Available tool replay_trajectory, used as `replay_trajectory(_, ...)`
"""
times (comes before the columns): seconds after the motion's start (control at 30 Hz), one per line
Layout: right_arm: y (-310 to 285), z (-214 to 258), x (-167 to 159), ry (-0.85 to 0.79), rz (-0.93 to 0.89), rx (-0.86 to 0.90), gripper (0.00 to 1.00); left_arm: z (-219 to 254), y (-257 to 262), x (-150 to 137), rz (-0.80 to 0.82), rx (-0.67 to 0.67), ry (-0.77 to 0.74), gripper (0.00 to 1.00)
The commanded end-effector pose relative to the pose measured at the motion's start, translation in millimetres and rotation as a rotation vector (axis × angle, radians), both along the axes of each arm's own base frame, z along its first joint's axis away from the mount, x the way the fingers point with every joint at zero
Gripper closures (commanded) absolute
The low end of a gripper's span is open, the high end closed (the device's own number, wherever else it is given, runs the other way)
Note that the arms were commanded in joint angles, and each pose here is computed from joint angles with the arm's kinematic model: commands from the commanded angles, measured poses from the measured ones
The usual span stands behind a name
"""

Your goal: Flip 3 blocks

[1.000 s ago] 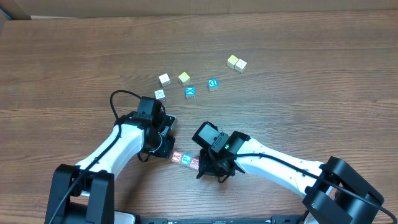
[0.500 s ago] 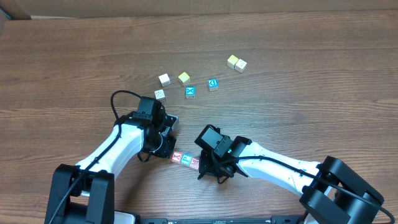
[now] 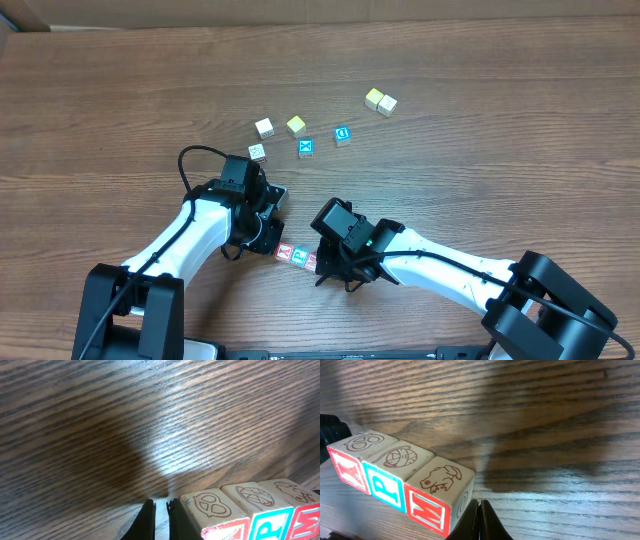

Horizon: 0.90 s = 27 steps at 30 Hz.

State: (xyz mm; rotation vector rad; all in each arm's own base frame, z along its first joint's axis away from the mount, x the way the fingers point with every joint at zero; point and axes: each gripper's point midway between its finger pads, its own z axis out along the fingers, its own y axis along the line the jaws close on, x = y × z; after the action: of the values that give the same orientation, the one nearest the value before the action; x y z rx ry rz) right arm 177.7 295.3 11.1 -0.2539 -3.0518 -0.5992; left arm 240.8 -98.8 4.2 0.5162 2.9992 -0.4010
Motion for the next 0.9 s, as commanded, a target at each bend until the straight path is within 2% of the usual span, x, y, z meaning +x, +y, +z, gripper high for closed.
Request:
replay_trajectory(0.0,0.3,-2.0,-0.8,0.010,-0.020,0.000,0.96,4.0,-4.6,3.5,-0.024,-0.029,-0.009,0.96)
replay_trajectory(0.87,5.0,-4.0,-5.5,0.026,-0.032,0.006,0.96,-1.4,-2.4,-9.4,-0.030,-0.024,0.031,0.96)
